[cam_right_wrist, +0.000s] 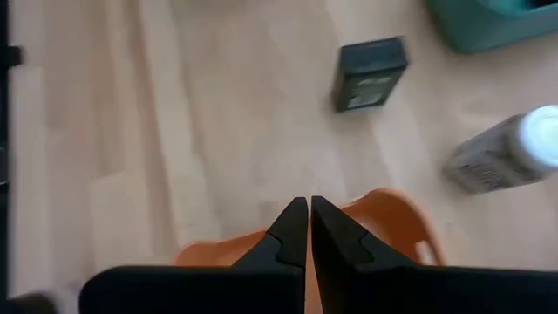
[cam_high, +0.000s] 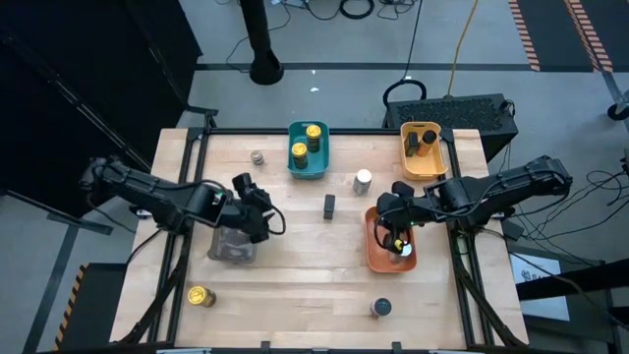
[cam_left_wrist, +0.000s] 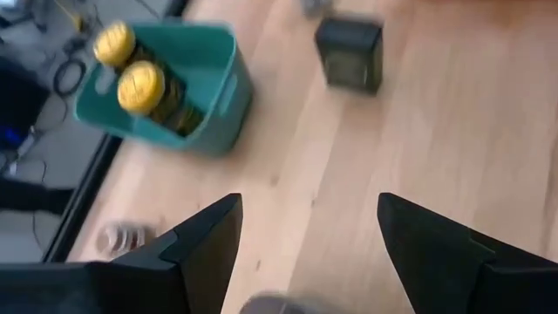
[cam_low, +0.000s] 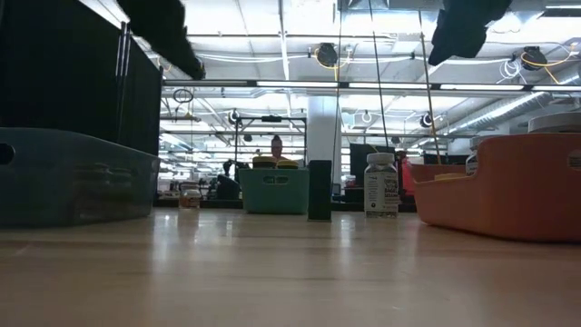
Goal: Sort spices by type
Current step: Put the black seasoning bottle into the yellow bin
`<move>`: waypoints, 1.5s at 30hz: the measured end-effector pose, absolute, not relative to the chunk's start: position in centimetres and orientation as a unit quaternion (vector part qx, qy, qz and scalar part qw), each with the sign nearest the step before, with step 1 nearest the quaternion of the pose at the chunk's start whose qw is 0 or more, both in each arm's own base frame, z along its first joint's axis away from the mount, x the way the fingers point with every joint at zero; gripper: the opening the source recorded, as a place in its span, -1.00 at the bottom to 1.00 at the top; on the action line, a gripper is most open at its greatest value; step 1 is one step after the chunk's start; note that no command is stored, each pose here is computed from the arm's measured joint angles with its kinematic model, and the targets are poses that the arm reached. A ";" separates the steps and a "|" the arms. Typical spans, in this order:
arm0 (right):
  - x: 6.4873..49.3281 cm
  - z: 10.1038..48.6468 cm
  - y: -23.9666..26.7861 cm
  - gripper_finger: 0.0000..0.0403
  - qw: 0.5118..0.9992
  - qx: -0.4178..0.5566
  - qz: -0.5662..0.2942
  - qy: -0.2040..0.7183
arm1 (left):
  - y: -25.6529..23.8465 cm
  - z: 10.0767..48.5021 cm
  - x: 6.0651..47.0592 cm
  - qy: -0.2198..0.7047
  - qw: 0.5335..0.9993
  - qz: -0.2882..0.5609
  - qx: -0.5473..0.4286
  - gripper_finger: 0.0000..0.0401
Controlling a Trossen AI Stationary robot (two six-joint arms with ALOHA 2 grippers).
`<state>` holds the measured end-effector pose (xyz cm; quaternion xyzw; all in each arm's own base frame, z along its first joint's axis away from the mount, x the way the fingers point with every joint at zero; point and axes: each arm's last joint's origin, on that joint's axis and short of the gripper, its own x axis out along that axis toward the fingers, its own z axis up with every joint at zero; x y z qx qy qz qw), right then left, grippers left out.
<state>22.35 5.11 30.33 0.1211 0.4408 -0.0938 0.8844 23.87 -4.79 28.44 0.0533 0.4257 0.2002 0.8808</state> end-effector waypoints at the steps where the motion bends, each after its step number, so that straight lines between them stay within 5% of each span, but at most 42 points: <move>1: 22.4 30.3 5.1 -1.00 0.886 0.115 -0.102 0.437 | -4.5 28.3 23.7 0.437 0.875 0.202 0.053 0.37; 19: 22.9 30.9 4.6 -1.00 0.909 0.050 -0.168 0.379 | 0.7 27.3 22.6 0.559 0.805 0.188 -0.073 0.37; 24: 22.9 30.9 4.6 -1.00 0.908 0.045 -0.172 0.379 | -1.8 26.8 20.8 0.646 0.717 0.133 -0.226 0.37; 30: 23.4 30.6 4.6 -1.00 0.908 0.030 -0.176 0.378 | -6.3 27.0 18.9 0.716 0.626 0.103 -0.292 0.37; 38: 24.0 30.2 4.8 -1.00 0.909 0.020 -0.166 0.381 | -10.7 28.8 18.1 0.689 0.658 0.089 -0.291 0.37; 45: 23.9 30.4 7.1 -1.00 0.918 0.046 -0.052 0.390 | -12.6 28.9 17.9 0.636 0.721 0.090 -0.260 0.37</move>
